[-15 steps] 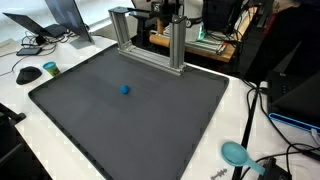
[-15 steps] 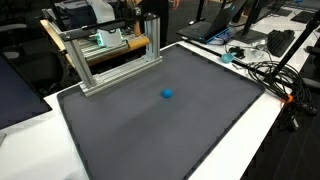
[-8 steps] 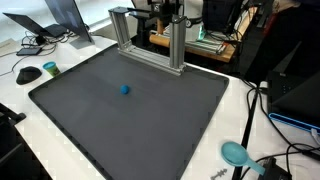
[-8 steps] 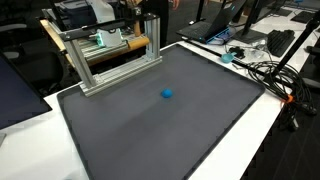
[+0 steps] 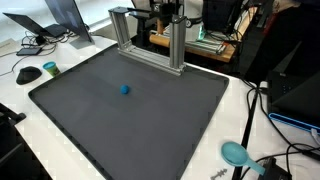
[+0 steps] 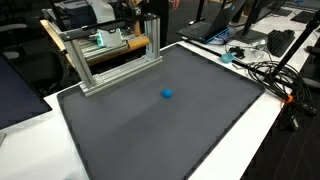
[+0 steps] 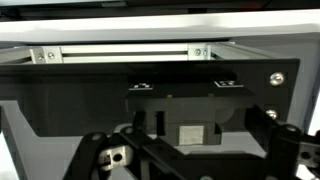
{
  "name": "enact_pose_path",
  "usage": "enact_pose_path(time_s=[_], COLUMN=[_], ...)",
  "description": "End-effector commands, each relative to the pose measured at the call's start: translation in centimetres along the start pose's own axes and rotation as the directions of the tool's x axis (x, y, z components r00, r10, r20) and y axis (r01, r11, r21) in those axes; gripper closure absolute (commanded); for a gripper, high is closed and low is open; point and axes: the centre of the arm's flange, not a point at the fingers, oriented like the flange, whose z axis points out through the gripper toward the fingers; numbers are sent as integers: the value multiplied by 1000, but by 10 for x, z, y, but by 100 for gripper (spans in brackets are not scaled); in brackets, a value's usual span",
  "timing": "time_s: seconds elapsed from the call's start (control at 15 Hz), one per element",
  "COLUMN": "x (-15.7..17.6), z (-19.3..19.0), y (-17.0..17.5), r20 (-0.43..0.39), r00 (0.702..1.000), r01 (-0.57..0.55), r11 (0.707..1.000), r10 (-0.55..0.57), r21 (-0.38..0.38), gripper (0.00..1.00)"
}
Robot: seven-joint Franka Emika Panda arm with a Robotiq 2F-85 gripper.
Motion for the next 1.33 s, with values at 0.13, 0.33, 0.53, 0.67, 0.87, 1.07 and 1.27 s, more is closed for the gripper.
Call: enact_pose_path(time_s=[0.13,0.33,0.53,0.67,0.87,1.07,1.27], x=[-8,-8,-7,-5,-4,-6,-7], z=[2,2,3,4,4,3,1], y=[-4,-6,-7,-8,-6,-2,1], r20=[-4,-17,-34,-61,-66,-52,-47], r00=[1000,1000,999,998,998,999,999], r01=[-11,-22,-30,-26,-10,-11,-11], r11=[1000,999,999,998,998,997,997], r10=[11,21,29,22,6,7,7], r21=[-24,-36,-41,-51,-63,-76,-78], gripper=[0,0,0,0,0,0,0])
